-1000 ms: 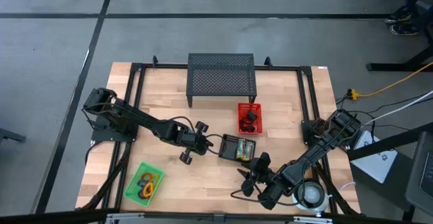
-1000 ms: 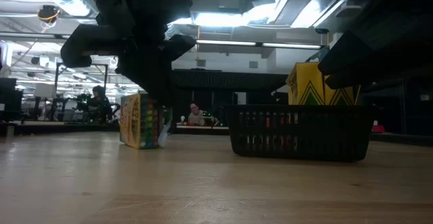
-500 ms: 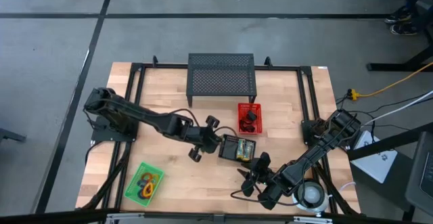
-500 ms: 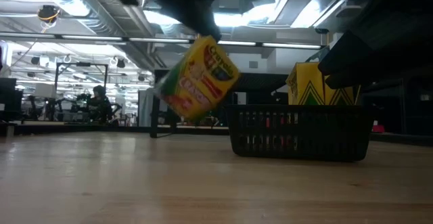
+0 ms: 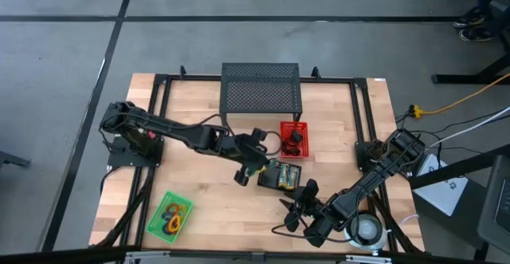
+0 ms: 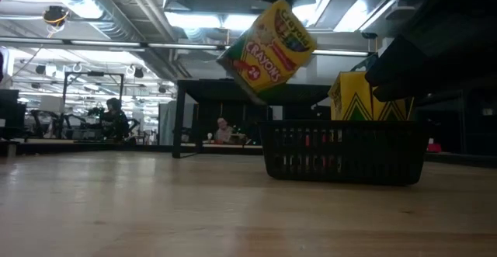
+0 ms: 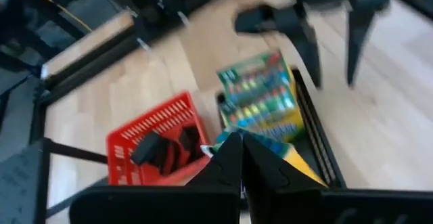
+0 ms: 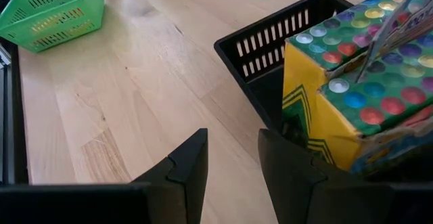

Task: Pick & Place Office Desk Supplies
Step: Put the crayon box into the black bin

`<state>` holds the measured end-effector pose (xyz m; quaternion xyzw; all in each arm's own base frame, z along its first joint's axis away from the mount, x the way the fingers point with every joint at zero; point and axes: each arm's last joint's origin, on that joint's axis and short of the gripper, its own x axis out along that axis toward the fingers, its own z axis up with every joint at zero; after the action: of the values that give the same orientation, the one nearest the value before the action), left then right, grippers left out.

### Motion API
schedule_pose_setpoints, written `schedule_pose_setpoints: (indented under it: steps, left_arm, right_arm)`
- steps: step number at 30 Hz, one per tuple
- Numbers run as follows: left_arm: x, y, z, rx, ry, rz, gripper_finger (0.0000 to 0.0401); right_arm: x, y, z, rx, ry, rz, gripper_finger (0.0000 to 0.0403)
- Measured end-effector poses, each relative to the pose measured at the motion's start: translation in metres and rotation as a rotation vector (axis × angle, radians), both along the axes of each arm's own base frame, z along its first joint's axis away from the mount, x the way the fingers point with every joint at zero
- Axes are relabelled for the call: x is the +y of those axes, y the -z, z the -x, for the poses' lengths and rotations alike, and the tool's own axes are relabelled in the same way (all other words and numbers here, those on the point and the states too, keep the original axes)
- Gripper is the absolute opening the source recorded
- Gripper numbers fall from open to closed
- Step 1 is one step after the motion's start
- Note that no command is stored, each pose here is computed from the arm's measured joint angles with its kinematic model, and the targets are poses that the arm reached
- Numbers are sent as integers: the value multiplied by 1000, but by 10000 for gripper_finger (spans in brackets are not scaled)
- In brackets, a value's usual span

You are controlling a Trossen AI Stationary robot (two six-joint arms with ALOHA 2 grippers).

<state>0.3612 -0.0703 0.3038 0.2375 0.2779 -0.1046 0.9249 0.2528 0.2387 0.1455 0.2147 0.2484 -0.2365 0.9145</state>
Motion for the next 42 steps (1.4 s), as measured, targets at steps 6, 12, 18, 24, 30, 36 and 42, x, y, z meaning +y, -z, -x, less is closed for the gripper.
schedule_pose_setpoints:
  steps: [6, 12, 18, 24, 30, 36, 42]
  left_arm:
    - [3, -9, -6, -103, -50, 35, 1]
    - [9, -4, -6, -96, -99, 79, 1]
    - [10, 20, -7, -103, -127, 121, 1]
    - [9, 33, -10, -151, -141, 176, 1]
    - [6, 42, -23, -208, -134, 223, 1]
    - [5, 58, -36, -232, -169, 271, 1]
    - [2, 72, -45, -238, -169, 318, 1]
  right_arm:
    - [0, 0, 0, 0, -2, 6, 132]
    - [0, 0, 0, 0, -3, 7, 132]
    - [0, 0, 0, 1, -4, 8, 132]
    - [-1, 0, 0, -11, 4, 22, 132]
    - [0, -1, 0, -11, 2, 23, 132]
    - [0, -1, -1, -18, 2, 23, 132]
    - [0, -1, -1, -15, -1, 21, 132]
